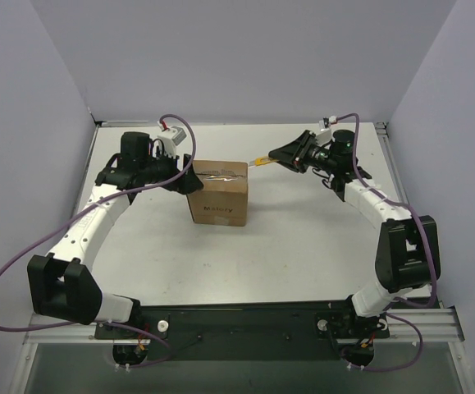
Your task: Unpack the express box
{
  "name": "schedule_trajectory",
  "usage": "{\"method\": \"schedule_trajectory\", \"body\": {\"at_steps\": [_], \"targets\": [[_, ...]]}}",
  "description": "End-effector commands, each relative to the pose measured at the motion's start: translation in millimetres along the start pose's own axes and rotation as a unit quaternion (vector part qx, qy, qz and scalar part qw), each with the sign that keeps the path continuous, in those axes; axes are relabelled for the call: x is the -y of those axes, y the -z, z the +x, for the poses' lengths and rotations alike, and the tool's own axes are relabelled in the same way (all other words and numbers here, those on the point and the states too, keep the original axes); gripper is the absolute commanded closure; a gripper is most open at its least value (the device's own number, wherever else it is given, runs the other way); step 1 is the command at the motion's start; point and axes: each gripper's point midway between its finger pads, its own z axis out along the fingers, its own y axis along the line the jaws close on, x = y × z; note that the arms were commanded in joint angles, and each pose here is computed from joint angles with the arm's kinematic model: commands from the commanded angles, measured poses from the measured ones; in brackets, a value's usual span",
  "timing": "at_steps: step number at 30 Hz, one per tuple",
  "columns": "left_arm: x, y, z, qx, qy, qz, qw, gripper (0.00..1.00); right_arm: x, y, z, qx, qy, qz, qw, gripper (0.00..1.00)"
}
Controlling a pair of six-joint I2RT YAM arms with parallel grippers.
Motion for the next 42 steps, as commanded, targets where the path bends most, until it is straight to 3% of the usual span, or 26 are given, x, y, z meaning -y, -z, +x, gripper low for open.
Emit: {"method": "schedule_trajectory", "body": {"at_steps": [1,42], "targets": [[-2,-1,10,-0.013,0.001,-0.003,1.0,0.17,-33,14,-6,0.018,0.041,-0.04,0.998,1.0],[-5,-22,-3,-0.018,-0.005,0.011,1.0,0.18,-20,11,-20,0.014,0.043,-0.012,0.999,1.0]]}}
